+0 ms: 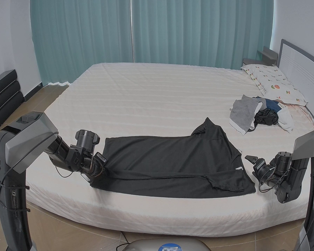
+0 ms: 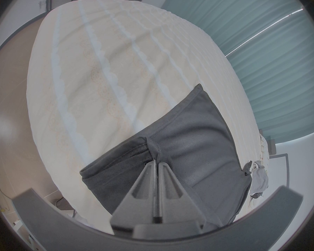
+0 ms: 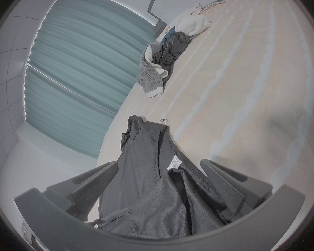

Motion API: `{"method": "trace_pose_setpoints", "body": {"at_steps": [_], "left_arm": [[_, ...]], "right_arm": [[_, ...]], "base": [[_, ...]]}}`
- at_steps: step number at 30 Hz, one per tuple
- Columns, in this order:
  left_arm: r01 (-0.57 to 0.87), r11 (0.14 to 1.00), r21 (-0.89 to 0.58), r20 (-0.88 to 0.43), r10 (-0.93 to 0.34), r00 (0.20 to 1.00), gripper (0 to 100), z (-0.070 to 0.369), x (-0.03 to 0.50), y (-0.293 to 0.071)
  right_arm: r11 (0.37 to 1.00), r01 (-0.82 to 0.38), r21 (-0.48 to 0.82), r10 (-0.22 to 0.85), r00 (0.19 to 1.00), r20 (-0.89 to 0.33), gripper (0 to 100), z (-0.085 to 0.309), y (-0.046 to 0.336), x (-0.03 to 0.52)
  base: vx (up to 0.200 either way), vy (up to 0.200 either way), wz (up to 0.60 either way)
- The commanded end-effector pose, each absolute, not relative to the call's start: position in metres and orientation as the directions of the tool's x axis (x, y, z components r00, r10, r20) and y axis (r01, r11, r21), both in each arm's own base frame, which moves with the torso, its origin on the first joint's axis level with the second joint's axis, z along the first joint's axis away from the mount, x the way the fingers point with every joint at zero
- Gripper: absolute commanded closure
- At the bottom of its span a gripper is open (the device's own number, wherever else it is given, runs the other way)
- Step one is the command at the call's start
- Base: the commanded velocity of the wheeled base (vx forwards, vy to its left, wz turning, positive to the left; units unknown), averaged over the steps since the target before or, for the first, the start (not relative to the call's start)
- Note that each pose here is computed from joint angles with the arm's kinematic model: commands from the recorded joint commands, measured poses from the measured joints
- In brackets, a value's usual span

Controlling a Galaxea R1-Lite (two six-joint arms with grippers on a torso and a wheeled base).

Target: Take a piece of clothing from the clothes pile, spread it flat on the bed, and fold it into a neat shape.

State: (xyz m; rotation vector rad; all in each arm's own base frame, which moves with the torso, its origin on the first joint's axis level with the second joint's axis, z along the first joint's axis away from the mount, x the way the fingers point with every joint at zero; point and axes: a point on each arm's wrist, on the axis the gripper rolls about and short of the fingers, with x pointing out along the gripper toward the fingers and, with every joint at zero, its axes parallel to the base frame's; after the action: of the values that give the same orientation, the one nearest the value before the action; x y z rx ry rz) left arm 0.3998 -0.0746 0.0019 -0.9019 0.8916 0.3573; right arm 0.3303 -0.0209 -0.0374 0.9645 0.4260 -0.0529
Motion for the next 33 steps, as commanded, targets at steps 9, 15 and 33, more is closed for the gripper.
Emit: {"method": "trace_pose_setpoints", "body": {"at_steps": [9,15,33], "left_arm": [[-0.603,0.558,-0.57,-0.755,-0.065,0.653,100,-0.001,0.409,-0.067],[-0.603,0.524,-0.601,-0.733,-0.06,0.678,100,0.0,0.412,-0.066],[-0.616,0.457,-0.641,-0.712,-0.056,0.7,0,0.008,0.42,-0.059]], "right_arm": [[0.578,0.222,0.785,0.146,0.919,-0.367,0,-0.036,-0.02,0.331],[0.58,0.219,0.785,0.153,0.917,-0.368,0,-0.037,-0.017,0.331],[0.59,0.218,0.778,0.151,0.916,-0.372,0,-0.036,-0.009,0.33]], "base": [[0.0,0.0,0.0],[0.0,0.0,0.0],[0.0,0.0,0.0]]}}
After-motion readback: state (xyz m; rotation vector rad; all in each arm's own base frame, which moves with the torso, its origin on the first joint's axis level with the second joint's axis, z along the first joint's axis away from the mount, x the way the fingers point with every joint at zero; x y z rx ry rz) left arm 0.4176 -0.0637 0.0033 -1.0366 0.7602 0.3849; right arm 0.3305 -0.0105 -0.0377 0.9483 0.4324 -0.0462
